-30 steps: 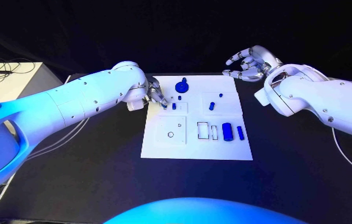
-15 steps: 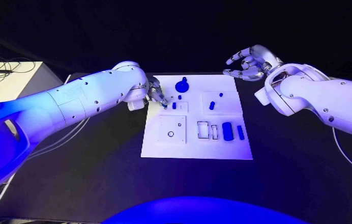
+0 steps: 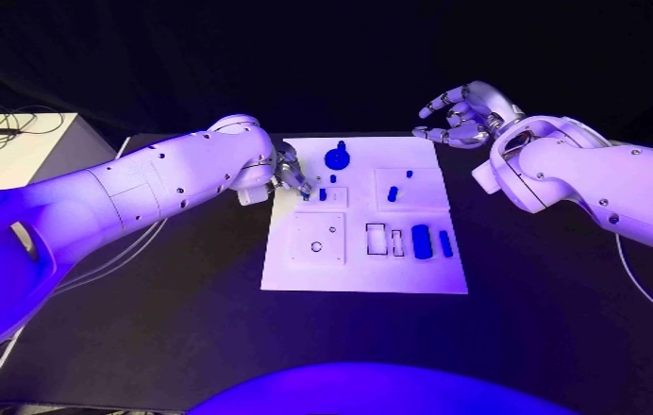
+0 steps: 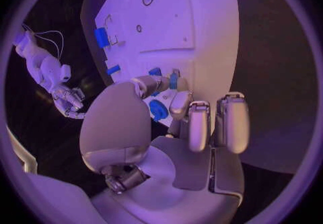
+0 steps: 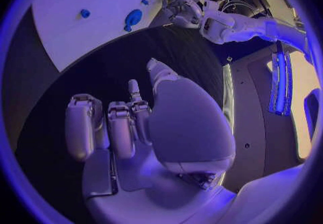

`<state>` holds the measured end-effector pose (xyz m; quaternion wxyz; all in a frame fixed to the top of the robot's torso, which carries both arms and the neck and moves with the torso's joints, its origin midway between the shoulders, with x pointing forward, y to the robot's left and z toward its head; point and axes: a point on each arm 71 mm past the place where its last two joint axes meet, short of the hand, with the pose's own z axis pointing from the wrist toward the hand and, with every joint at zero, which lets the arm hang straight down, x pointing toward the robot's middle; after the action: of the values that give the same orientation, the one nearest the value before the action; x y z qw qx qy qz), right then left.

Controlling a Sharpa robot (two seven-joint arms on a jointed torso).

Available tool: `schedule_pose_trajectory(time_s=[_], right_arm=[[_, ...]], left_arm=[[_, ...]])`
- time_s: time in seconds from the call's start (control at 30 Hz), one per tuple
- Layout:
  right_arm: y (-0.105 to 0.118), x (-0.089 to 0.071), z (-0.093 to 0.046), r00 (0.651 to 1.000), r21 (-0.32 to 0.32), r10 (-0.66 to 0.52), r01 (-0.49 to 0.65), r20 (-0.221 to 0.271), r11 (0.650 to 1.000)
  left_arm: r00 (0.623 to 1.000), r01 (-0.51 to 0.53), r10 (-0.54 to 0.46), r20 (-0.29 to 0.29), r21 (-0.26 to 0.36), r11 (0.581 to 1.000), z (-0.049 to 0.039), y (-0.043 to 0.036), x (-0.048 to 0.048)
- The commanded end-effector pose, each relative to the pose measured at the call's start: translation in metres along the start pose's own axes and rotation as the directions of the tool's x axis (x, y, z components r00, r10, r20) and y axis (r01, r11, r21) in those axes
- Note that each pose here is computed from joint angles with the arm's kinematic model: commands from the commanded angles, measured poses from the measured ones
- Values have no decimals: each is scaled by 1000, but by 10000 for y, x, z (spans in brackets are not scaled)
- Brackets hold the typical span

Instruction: Assemble the parts on the task board

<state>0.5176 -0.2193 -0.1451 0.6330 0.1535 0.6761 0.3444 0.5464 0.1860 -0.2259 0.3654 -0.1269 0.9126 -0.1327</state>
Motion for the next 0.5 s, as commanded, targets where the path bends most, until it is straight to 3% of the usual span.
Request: schedule_pose_trajectory(time_s=[0.03,0.5], right_arm=[[11,11,-2,1000,-12,-6,6,-12,1000],[11,11,-1,1000,-11,-7,6,-12,1000]], left_arm=[[1000,-7,7,0,9,1000,7,-10,21],[1000,-10,11,-15,8,1000,-6,14,36]])
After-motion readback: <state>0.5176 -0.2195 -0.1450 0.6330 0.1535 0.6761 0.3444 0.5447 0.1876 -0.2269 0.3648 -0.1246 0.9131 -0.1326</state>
